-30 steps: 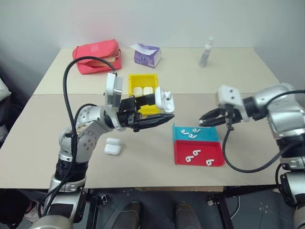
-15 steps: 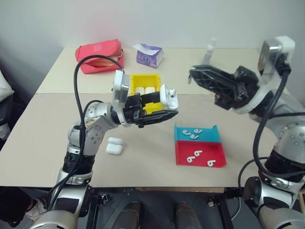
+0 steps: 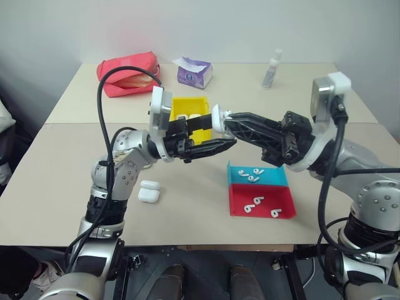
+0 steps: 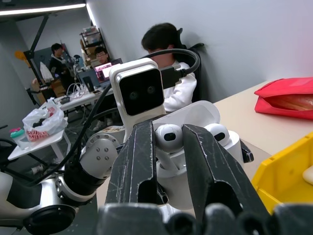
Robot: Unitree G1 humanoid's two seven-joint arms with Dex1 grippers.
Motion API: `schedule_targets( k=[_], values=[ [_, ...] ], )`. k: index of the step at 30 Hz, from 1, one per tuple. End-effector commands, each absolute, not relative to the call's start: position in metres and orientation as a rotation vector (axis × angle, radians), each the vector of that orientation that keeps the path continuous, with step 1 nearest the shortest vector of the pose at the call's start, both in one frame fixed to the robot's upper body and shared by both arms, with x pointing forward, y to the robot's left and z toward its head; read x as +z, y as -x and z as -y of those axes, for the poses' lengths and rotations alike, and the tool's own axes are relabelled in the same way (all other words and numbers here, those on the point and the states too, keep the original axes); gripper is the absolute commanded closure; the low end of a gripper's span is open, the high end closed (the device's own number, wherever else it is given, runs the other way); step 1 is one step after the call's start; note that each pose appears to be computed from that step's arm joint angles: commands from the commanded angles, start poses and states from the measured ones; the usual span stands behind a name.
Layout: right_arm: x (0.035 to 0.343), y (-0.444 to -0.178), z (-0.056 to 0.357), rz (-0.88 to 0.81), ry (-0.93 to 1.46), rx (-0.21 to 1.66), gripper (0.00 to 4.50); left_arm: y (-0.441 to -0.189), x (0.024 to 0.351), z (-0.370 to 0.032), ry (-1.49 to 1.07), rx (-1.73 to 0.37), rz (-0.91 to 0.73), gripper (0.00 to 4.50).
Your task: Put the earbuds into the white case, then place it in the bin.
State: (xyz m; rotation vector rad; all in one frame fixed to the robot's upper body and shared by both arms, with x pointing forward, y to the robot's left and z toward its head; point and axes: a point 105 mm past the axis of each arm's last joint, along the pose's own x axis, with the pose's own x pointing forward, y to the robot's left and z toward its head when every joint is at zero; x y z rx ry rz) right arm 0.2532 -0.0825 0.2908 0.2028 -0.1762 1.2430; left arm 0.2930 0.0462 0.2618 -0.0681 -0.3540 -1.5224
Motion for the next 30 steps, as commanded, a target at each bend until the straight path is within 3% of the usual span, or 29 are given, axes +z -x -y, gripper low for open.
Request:
schedule_targets(
  k=[1,9,17,20,27,30],
  values=[
    [0.292,-0.25,0.083,0.193,-0.18,1.242,3.9,-0.287,0.275,-0.046,0.044,-1.53,0.423,1.68],
    [0.287,-0.251,0.085,0.166,-0.142,1.223,1.35,-0.286,0.274,-0.047,0.049,-1.528,0.418,1.68],
    [0.292,-0.239,0.095,0.203,-0.131,1.246,1.35,-0.288,0.264,-0.049,0.039,-1.529,0.375,1.68],
    [0.296,-0.237,0.099,0.225,-0.118,1.238,1.93,-0.289,0.257,-0.048,0.018,-1.533,0.356,1.68],
    [0.317,-0.251,0.097,0.217,0.101,1.176,4.27,-0.296,0.241,-0.038,-0.011,-1.543,0.313,1.68],
    [0.321,-0.26,0.087,0.169,0.252,1.168,4.46,-0.3,0.239,-0.032,-0.019,-1.548,0.311,1.68]
  ],
)
